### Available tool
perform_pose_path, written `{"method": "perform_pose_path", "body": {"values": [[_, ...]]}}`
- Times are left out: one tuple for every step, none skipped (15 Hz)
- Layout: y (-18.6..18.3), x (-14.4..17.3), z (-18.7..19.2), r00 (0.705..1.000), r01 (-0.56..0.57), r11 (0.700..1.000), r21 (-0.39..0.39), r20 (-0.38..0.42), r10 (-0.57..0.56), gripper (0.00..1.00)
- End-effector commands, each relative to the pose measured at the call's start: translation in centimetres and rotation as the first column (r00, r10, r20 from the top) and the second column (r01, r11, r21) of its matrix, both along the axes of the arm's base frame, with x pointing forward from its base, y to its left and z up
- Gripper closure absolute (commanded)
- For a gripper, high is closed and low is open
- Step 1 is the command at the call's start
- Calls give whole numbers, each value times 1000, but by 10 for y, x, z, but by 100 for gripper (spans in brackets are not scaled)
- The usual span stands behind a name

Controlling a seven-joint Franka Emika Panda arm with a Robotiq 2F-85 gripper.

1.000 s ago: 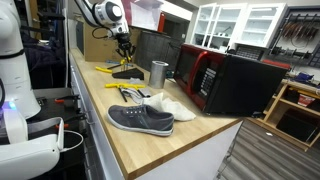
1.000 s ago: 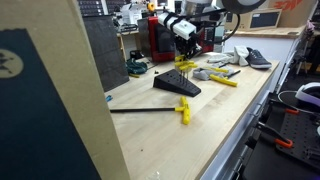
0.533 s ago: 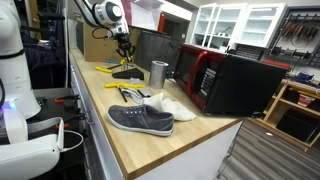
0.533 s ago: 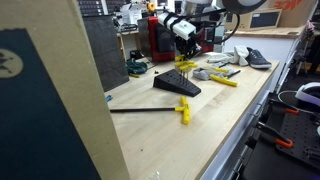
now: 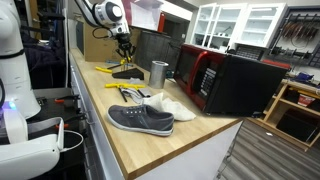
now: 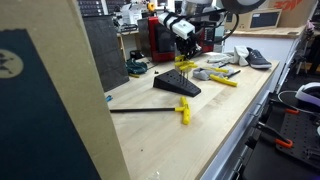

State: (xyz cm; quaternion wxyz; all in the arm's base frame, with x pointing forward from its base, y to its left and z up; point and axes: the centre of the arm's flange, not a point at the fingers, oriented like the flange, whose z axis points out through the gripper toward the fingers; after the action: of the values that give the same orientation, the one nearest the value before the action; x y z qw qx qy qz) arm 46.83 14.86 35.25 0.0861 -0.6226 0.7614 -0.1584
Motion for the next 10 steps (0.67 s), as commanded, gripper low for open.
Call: {"method": "perform_pose_path", "body": {"values": [[5,-6,-8,995,83,994,64,56,-87,96],[5,-6,-7,994,84,994,67,58,-88,96],[6,-6,-6,994,84,994,68,61,-88,96],[7,-6,-5,994,83,994,71,63,-87,96],[8,-6,-5,994,83,994,73,62,-87,96],[8,-6,-4,994,83,993,78,60,-88,96],[9,-6,-4,994,85,993,80,58,-89,96],[9,-7,-5,994,86,993,82,56,-90,96],[9,-7,-5,994,87,992,86,54,-92,96],[10,-7,-4,994,88,992,89,54,-93,96]]}}
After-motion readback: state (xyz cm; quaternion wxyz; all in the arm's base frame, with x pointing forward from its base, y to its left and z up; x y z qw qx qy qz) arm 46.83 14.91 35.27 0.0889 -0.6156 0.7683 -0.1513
